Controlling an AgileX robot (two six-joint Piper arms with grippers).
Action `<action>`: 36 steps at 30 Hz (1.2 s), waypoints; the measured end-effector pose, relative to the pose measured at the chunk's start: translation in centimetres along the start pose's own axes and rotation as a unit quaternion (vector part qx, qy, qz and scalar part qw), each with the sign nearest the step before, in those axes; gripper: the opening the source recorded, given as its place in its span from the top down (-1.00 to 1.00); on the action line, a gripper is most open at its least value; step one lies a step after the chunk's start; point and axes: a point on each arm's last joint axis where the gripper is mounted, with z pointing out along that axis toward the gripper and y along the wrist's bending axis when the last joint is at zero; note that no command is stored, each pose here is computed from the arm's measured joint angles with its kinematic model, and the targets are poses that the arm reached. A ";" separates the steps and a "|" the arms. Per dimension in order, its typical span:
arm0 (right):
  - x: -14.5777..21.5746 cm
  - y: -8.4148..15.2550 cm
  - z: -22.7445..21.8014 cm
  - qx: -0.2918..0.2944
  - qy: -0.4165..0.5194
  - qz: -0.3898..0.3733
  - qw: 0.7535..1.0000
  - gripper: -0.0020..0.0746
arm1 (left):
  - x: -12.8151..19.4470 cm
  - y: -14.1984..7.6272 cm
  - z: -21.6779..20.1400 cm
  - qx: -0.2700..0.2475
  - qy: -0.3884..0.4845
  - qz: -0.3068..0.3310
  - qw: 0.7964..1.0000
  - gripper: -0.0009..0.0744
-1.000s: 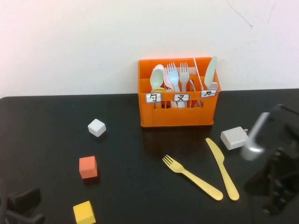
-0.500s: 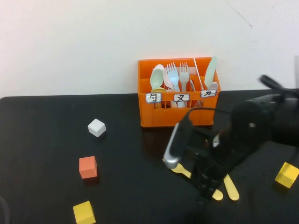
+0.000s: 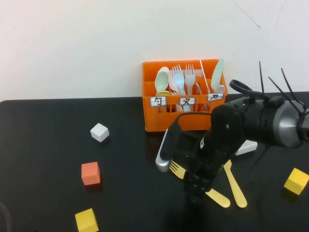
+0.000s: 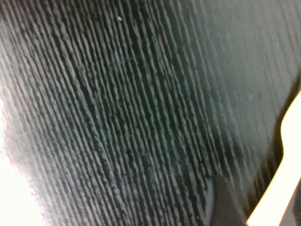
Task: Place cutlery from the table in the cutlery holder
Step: Pick up the fork
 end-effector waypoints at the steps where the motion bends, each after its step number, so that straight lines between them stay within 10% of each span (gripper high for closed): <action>1: 0.1 0.0 0.2 0.001 0.004 0.000 1.000 0.10 | 0.0 0.0 0.0 0.000 0.000 0.001 1.000 0.98; 26: 1.8 -1.6 3.5 0.006 0.038 0.064 0.997 0.06 | -0.2 -0.2 0.0 0.010 -0.010 0.007 1.000 0.98; 36: 1.7 -1.7 3.7 0.011 0.031 0.075 0.997 0.59 | -0.3 -0.2 0.0 0.013 -0.014 0.007 1.000 0.98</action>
